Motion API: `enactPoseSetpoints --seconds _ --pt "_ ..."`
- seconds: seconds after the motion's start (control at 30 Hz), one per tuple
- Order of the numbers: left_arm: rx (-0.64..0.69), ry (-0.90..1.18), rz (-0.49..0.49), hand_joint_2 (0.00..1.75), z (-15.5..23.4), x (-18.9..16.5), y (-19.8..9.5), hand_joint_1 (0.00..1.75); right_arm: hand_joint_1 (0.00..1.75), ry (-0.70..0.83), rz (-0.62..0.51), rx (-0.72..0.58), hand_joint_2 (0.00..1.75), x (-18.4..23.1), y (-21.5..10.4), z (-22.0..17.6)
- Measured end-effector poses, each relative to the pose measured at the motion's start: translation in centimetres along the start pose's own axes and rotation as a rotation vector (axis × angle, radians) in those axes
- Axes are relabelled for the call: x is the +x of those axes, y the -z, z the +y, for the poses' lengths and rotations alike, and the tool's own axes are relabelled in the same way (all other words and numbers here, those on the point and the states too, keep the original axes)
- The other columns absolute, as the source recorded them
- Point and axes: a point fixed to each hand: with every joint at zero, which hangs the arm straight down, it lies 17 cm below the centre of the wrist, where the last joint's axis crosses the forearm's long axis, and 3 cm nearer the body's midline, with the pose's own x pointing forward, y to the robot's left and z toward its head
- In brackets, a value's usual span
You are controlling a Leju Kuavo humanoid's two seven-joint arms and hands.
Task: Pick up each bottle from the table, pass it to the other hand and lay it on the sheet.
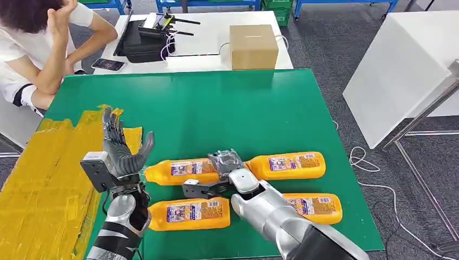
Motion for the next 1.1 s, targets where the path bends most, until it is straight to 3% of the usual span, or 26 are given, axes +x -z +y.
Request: enactPoseSetpoints --seconds 0.1,0.3,0.4,0.6,0.97,1.1 --pt "0.005 0.004 -0.004 1.75 0.2 0.2 -0.2 0.00 1.75 0.044 0.003 -0.091 1.75 -0.6 0.3 -1.8" --pt "0.013 0.002 -0.012 1.75 0.6 0.6 -0.5 0.00 1.75 0.072 0.015 -0.111 1.75 -1.7 0.4 -2.1" --pt "0.023 0.006 -0.015 1.75 0.9 0.8 -0.6 0.00 1.75 0.140 -0.005 -0.223 1.75 -1.7 0.3 -4.1" --pt "0.048 0.021 -0.015 1.75 2.2 1.1 -1.7 0.00 1.75 0.410 -0.013 -0.425 1.75 -4.4 -0.3 -7.9" --pt "0.060 0.066 -0.021 1.75 3.2 1.6 -3.1 0.00 1.75 1.161 0.122 -0.575 1.75 -13.0 -3.1 -5.6" --pt "0.010 0.037 0.022 1.75 2.2 0.9 -3.6 0.00 1.75 1.291 0.109 -0.617 1.75 -14.4 -4.2 -5.5"
